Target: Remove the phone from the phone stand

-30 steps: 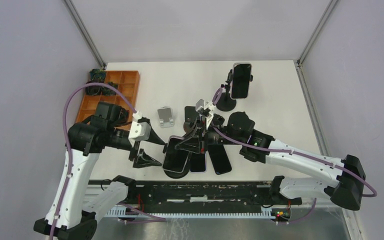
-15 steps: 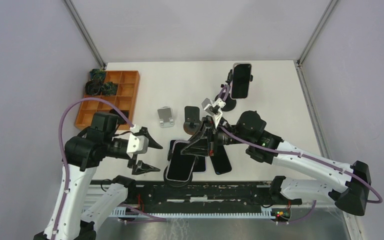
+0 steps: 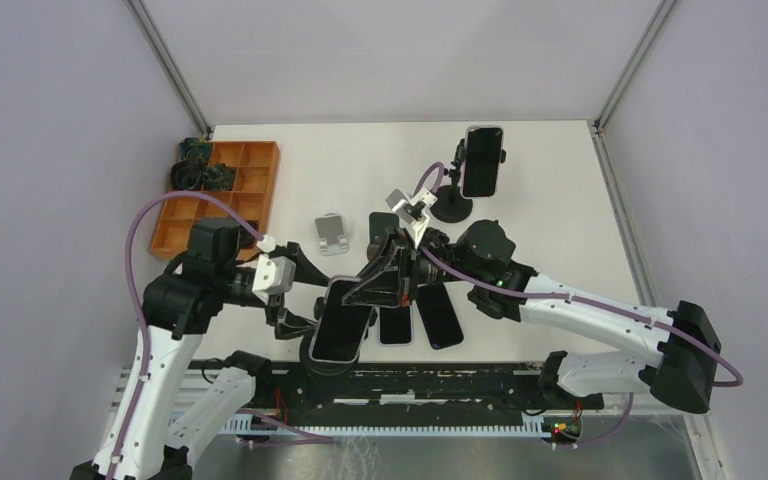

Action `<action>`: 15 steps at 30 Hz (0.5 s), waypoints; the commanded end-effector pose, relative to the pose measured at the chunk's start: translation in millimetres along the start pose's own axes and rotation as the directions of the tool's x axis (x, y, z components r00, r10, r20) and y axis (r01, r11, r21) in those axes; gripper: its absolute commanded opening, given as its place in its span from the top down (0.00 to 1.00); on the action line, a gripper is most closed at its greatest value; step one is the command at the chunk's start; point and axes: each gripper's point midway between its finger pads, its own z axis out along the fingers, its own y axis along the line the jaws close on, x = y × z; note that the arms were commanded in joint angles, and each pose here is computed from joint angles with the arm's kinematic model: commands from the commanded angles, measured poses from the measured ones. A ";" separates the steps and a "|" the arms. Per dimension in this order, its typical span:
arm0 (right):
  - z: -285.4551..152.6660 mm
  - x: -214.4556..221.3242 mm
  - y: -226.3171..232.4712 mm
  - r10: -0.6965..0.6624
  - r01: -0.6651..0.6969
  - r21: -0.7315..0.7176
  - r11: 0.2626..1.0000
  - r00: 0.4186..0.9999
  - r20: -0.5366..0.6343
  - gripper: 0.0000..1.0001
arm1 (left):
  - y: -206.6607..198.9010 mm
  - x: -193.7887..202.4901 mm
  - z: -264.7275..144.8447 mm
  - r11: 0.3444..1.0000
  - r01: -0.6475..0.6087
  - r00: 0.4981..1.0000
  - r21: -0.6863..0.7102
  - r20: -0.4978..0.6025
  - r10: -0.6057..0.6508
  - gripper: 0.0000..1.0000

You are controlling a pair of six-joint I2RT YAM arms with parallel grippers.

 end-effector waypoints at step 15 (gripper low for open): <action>22.8 -63.5 42.1 -0.178 0.207 -0.109 0.972 0.957 0.230 0.99 | -1.9 -7.8 3.8 0.996 -0.006 0.999 0.091 0.037 0.002 0.72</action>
